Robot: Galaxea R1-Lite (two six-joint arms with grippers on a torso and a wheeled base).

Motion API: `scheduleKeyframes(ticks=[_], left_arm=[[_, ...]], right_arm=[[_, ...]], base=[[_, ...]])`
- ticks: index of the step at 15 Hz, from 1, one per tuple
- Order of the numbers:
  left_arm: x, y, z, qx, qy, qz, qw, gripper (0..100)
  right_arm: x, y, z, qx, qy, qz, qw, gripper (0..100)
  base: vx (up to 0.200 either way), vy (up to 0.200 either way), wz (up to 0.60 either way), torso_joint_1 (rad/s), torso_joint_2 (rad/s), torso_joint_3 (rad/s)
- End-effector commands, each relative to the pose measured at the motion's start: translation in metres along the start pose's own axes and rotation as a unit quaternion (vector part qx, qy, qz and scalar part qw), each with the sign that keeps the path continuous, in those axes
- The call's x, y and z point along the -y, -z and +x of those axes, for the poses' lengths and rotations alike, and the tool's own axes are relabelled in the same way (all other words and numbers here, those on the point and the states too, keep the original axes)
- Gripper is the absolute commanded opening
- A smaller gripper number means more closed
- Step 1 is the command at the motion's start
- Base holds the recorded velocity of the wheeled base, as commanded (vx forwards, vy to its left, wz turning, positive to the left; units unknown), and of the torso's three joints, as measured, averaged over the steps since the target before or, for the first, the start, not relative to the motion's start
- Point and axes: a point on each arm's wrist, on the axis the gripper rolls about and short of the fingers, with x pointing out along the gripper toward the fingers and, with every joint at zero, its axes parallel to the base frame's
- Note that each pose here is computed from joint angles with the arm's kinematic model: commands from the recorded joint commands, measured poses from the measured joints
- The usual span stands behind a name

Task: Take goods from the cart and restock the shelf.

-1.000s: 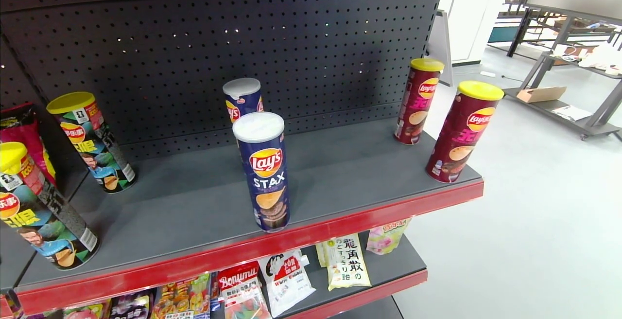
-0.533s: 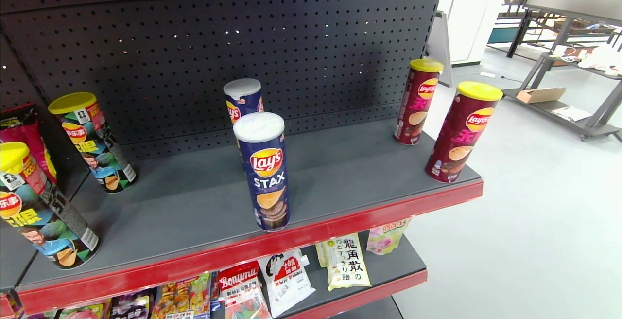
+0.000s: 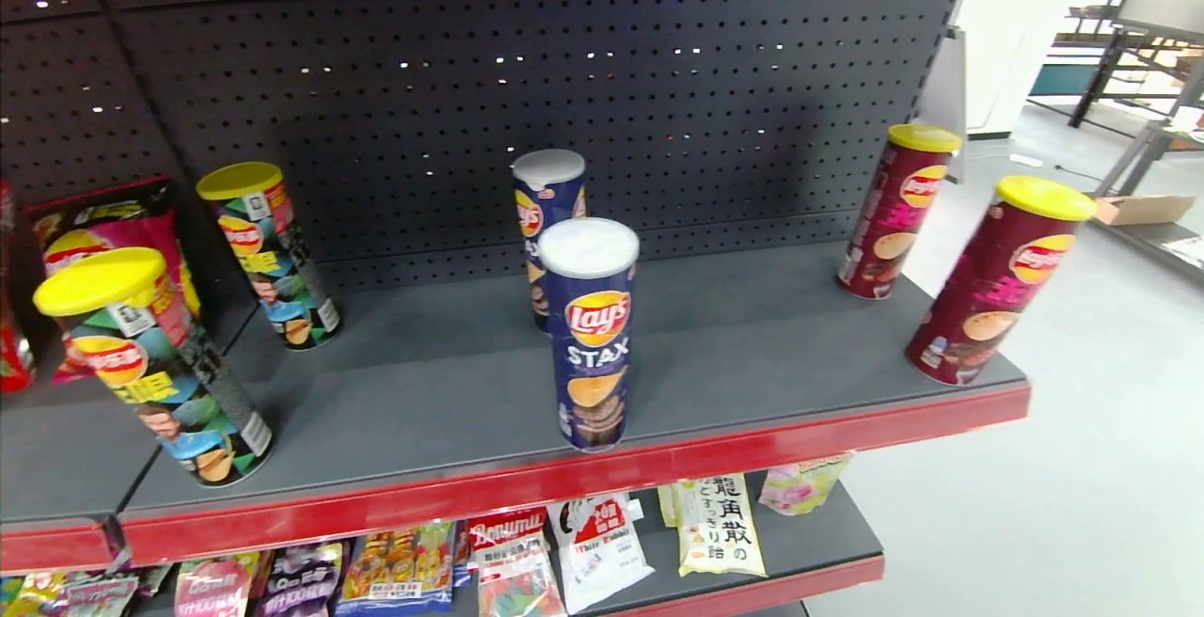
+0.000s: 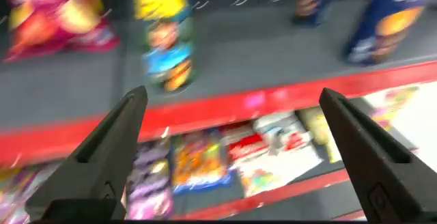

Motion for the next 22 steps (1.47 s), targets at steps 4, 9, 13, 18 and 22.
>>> scheduleKeyframes(ticks=[4,9,13,18,22], left_arm=[[0.000,0.010,0.005,-0.012,0.004,0.001,0.9999,100],[-0.001,0.041,0.021,0.003,0.003,0.011,0.9999,100],[-0.001,0.049,0.021,-0.025,0.000,0.017,0.9995,100],[-0.001,0.049,0.021,-0.025,0.001,0.018,0.9995,100],[-0.001,0.049,0.021,-0.025,0.001,0.018,0.9995,100]], right_arm=[[0.000,0.000,0.000,0.000,-0.001,0.001,1.000,100],[0.000,0.000,0.001,-0.006,-0.004,0.000,1.000,100],[-0.001,0.000,0.000,0.001,-0.019,0.004,1.000,100],[-0.001,-0.142,0.035,0.009,-0.094,0.038,0.995,100],[-0.022,-0.138,0.106,-0.135,-0.237,0.003,0.962,100]], base=[[0.000,0.000,0.30,0.000,0.00,0.002],[0.000,0.000,0.00,0.000,0.00,0.000],[0.000,0.000,0.00,0.000,0.00,0.000],[0.000,0.000,0.00,0.000,0.00,0.000],[0.000,0.000,0.00,0.000,0.00,0.000]])
